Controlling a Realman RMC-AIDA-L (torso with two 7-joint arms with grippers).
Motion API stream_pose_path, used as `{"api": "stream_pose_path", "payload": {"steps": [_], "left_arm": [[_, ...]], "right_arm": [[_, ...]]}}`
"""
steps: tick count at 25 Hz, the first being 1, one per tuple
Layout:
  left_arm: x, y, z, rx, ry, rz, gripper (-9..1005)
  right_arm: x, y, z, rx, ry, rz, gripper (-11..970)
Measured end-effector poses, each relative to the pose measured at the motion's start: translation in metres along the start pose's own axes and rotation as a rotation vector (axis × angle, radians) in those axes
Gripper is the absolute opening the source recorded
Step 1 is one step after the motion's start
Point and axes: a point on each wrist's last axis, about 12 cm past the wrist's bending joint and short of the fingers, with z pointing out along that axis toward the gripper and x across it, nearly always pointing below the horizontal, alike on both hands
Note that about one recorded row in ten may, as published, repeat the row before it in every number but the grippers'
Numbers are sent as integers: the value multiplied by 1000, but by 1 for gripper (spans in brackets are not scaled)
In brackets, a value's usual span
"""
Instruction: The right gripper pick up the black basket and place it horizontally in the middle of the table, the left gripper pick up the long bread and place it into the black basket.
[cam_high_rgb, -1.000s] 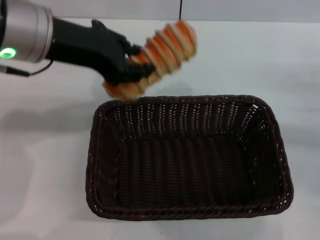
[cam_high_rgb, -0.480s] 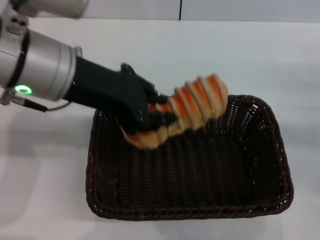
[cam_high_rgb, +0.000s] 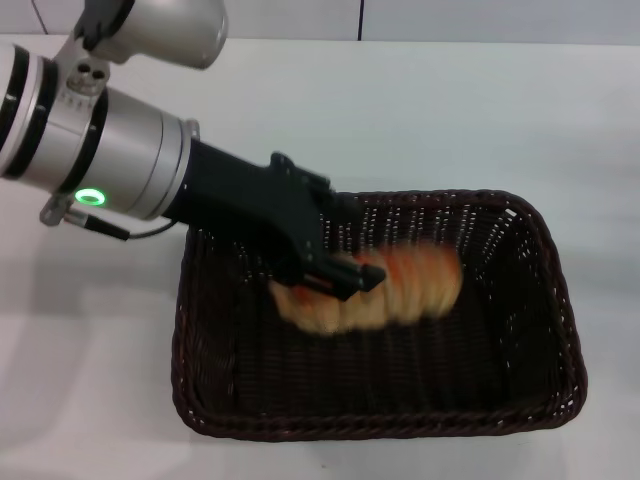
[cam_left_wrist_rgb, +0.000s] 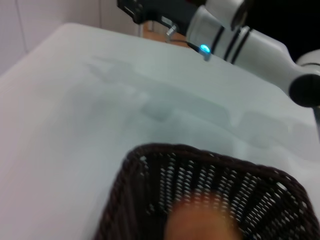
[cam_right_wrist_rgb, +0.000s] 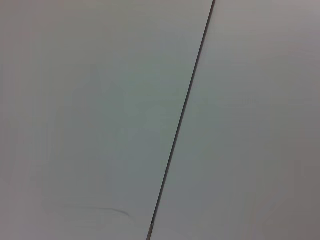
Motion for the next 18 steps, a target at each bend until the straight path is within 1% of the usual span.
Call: {"api": "stream_pose_path", "payload": {"steps": [1, 6, 9, 10, 11, 12, 13, 14, 15, 18], "left_arm": [[-1, 1, 0, -10, -7, 1, 579], [-6, 13, -5, -101, -72, -10, 813], [-3, 25, -8, -175, -107, -42, 841], [-1, 30, -8, -213, -118, -58, 850], [-1, 30, -8, -213, -118, -58, 860], [4, 38, -9, -272, -130, -81, 869], [4, 38, -9, -272, -130, -81, 868], [9, 47, -10, -343, -149, -108, 868], [26, 69, -15, -512, -207, -183, 867], [49, 91, -24, -701, -285, -282, 866]], "right_arm": [[0, 0, 0, 0, 0, 0, 383], [0, 1, 1, -1, -1, 1, 385], [-1, 1, 1, -2, -1, -1, 383], [-1, 1, 1, -3, -1, -1, 383], [-1, 1, 1, -3, -2, -1, 383], [-1, 1, 1, -3, -2, -1, 383], [-1, 1, 1, -3, -2, -1, 384], [-1, 1, 1, -3, -2, -1, 384], [-1, 1, 2, -3, -2, -2, 384], [-1, 2, 2, -4, -4, -5, 384]]}}
